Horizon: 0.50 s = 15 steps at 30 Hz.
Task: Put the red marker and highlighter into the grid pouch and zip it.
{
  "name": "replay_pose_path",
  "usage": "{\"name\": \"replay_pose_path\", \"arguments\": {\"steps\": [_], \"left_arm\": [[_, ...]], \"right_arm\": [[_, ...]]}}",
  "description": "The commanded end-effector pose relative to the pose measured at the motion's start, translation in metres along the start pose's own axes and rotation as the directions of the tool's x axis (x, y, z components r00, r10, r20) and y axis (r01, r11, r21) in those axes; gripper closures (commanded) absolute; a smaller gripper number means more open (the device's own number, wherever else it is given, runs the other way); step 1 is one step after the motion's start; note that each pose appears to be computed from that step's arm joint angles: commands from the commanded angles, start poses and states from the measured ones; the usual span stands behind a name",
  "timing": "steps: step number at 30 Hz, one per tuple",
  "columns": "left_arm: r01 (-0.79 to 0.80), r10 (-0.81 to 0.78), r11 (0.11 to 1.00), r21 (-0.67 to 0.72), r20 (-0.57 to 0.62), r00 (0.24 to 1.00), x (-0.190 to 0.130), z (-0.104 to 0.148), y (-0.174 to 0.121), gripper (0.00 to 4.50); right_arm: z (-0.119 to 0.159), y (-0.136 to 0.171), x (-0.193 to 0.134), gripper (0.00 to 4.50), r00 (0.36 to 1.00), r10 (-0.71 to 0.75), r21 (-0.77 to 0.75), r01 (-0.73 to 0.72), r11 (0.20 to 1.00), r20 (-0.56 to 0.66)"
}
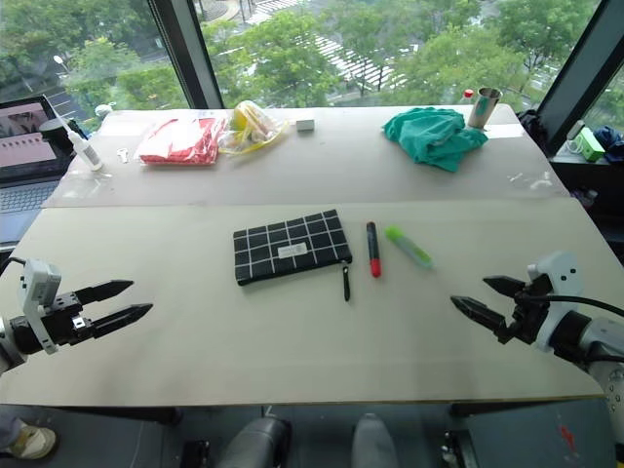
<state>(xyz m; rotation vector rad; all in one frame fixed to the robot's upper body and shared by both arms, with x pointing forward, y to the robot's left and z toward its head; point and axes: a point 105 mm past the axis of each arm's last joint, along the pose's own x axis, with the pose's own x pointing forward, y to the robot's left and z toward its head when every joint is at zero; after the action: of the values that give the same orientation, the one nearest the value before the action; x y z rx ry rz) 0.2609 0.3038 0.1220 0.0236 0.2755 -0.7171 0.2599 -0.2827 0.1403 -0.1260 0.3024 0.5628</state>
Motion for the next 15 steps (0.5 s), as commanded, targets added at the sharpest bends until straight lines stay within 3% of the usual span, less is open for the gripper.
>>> {"name": "replay_pose_path", "arguments": {"steps": [1, 7, 12, 15], "left_arm": [[-0.022, 0.021, 0.998, 0.053, 0.021, 1.000, -0.001, 0.010, 0.001, 0.00], [0.000, 0.004, 0.994, 0.111, -0.028, 1.000, 0.005, 0.009, -0.003, 0.00], [0.003, -0.003, 0.965, 0.263, 0.002, 1.000, 0.014, 0.021, 0.006, 0.00], [0.097, -0.111, 0.887, 0.452, 0.006, 0.994, 0.018, 0.031, -0.001, 0.00]], "right_arm": [[0.009, 0.000, 0.001, 0.11, 1.000, 0.008, -0.027, -0.008, 1.000, 0.011], [0.009, -0.001, 0.006, 0.11, 1.000, 0.009, -0.008, -0.009, 1.000, -0.007], [0.019, 0.003, 0.011, 1.42, 0.999, 0.044, -0.018, -0.044, 0.999, 0.004], [0.036, 0.025, 0.028, 2.37, 0.988, 0.152, -0.054, -0.151, 0.987, 0.028]]}}
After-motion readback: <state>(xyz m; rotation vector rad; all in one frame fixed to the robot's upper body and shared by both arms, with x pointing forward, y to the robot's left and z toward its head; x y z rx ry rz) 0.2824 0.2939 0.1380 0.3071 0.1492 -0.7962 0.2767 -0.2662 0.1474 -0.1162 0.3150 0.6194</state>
